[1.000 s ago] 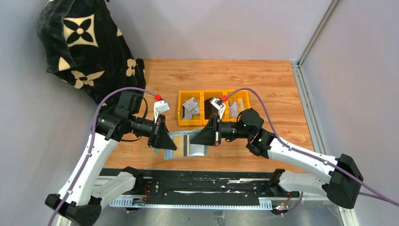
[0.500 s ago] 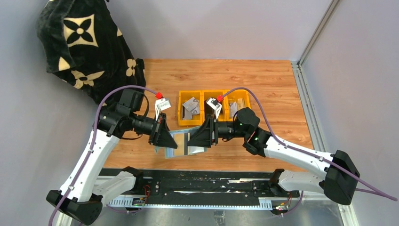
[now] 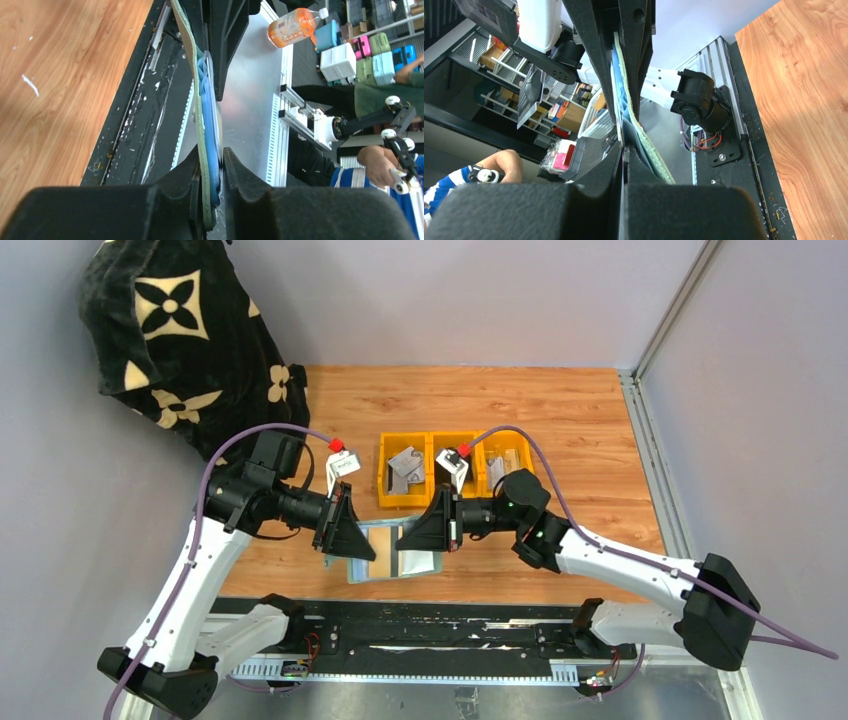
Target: Take the credit cards out of the card holder
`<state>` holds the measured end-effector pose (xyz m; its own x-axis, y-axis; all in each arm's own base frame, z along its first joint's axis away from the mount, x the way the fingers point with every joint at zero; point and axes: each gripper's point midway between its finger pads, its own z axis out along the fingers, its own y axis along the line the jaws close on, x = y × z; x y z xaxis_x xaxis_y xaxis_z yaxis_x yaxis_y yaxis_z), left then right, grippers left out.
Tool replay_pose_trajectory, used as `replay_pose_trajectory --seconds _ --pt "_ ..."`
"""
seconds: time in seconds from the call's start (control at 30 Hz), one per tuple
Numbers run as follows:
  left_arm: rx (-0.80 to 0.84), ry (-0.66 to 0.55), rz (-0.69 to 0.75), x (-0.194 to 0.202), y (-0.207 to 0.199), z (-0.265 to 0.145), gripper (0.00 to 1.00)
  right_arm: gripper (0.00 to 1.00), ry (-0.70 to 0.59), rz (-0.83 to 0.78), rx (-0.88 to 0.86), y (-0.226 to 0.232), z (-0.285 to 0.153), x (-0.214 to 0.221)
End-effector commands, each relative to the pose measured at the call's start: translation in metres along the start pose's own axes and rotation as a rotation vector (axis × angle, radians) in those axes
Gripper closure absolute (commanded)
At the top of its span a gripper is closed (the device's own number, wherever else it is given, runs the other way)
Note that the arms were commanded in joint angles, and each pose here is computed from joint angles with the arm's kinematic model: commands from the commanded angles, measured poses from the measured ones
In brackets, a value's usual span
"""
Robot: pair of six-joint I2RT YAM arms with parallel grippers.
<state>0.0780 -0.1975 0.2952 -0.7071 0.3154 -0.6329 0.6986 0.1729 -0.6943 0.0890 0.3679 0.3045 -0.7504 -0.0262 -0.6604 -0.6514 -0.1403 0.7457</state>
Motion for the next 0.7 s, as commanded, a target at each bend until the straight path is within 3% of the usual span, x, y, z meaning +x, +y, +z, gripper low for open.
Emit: replay_pose_trajectory --seconds 0.0,0.33,0.67 --pt "0.113 -0.031 0.07 -0.004 -0.02 0.0 0.78 1.0 -0.114 -0.063 -0.038 0.019 -0.008 -0.015" --pt "0.194 -0.039 0.073 -0.003 -0.034 -0.002 0.97 1.0 -0.138 -0.067 -0.026 0.02 -0.021 -0.011" --pt "0.169 -0.034 0.062 -0.005 -0.028 -0.001 0.93 0.99 -0.136 -0.079 -0.042 0.027 -0.025 -0.012"
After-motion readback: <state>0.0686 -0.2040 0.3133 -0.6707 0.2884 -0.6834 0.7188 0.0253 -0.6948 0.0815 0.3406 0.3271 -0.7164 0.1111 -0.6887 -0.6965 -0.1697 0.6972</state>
